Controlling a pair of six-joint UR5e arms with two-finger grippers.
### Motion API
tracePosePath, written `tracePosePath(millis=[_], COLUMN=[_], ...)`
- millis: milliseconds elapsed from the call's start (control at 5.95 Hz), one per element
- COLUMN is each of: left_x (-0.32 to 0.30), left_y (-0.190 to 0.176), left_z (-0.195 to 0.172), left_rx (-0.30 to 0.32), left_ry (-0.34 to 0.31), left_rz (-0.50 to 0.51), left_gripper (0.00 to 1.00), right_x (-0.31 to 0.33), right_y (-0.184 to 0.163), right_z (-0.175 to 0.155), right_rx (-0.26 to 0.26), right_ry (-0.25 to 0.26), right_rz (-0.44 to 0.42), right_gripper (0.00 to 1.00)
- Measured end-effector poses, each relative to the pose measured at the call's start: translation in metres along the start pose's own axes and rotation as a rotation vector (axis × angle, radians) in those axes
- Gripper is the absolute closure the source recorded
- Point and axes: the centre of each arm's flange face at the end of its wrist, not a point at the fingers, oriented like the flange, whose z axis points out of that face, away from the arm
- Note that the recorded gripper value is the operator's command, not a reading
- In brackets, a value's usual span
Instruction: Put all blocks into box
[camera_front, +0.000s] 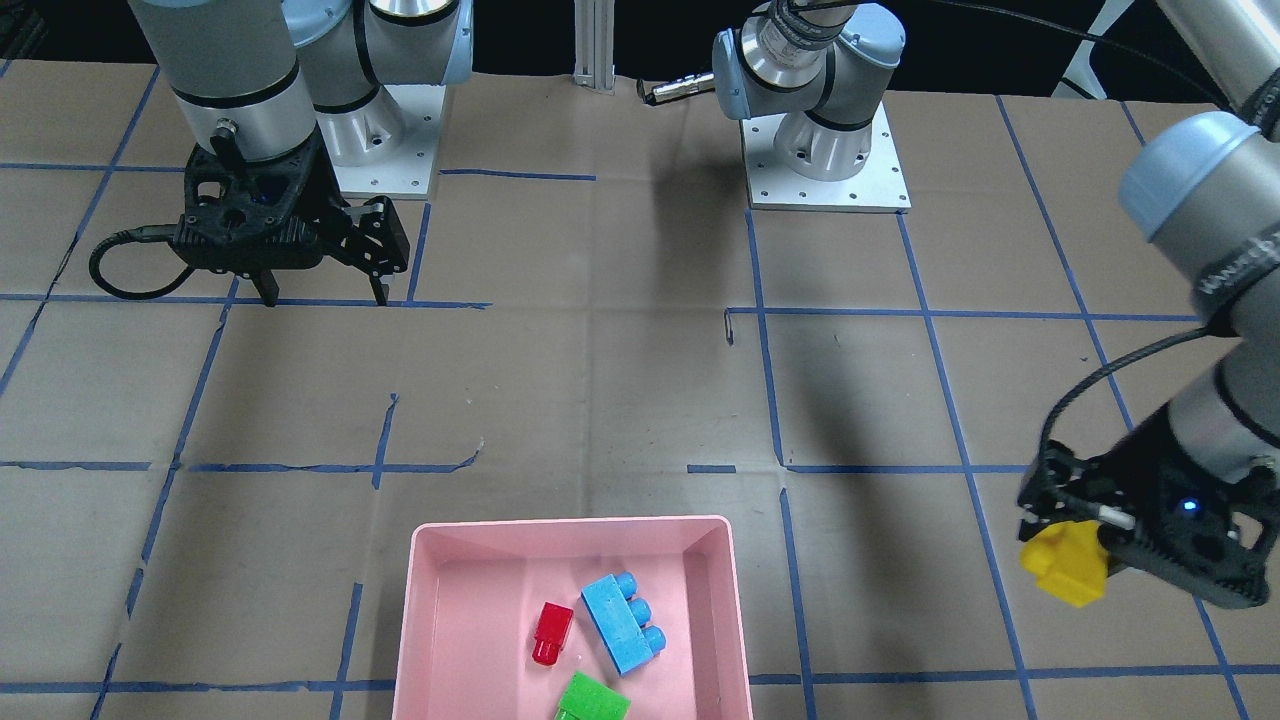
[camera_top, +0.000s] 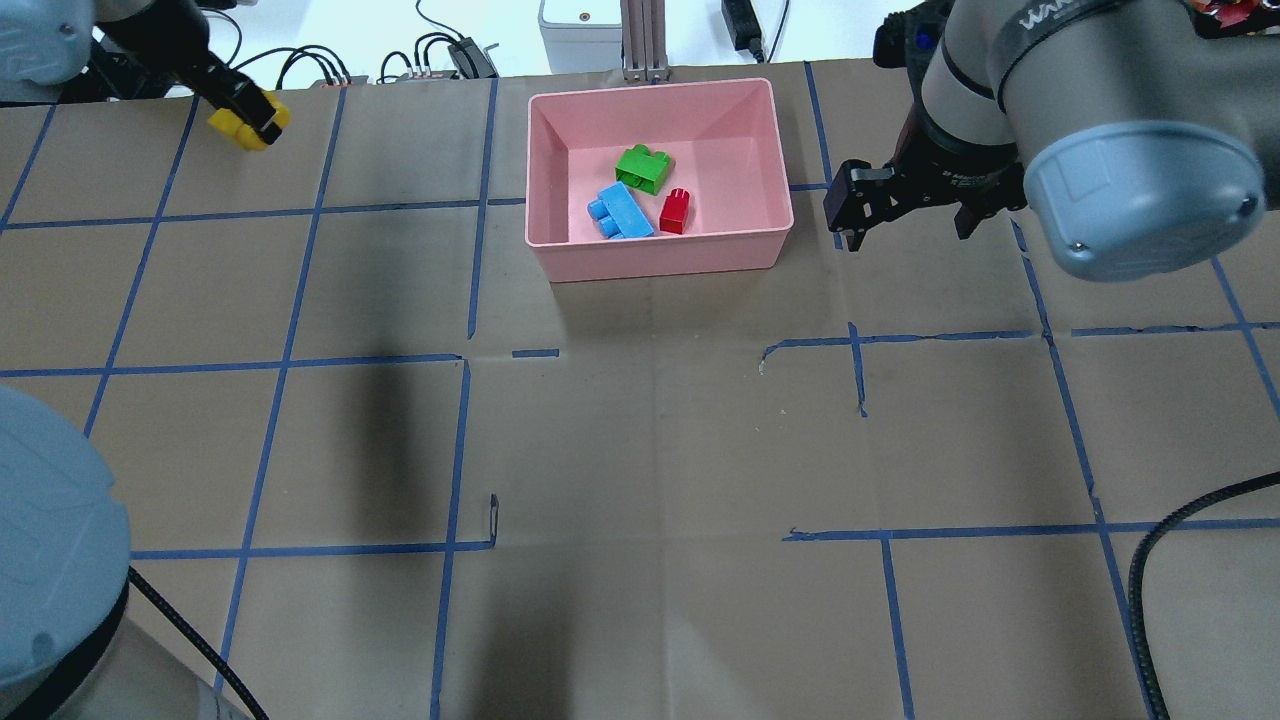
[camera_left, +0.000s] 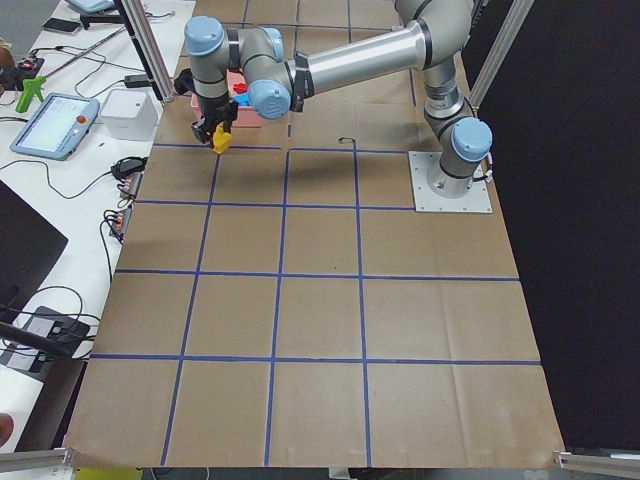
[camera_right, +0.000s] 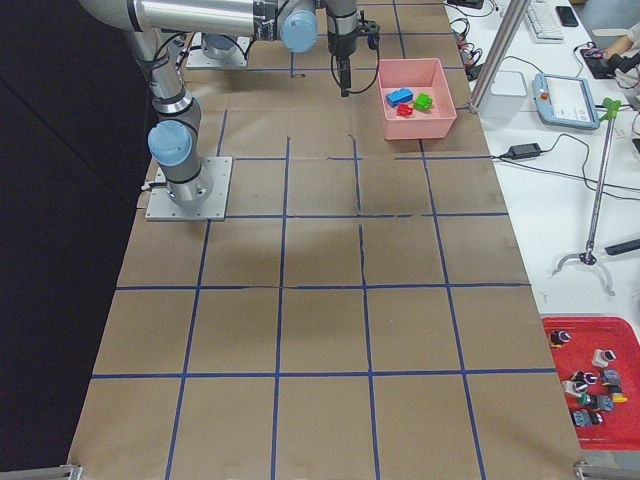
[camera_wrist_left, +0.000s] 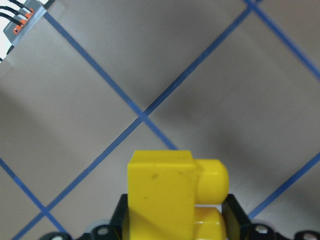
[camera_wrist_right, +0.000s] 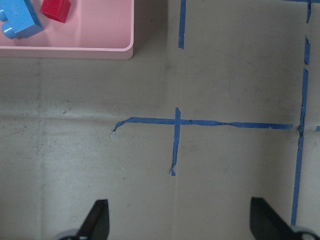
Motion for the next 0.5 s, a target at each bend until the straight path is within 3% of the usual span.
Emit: tracePosePath(millis=[504], left_x=[0.175], left_y=[-0.091], left_z=[0.031], left_rx=[-0.002], left_ry=[0.096], left_rz=[-0.444], left_gripper=[0.78], right_x=[0.000], right_y=[-0.001], right_z=[-0.001], right_rx=[0.002], right_ry=[-0.001], right_rz=[0.001], right_gripper=[0.00])
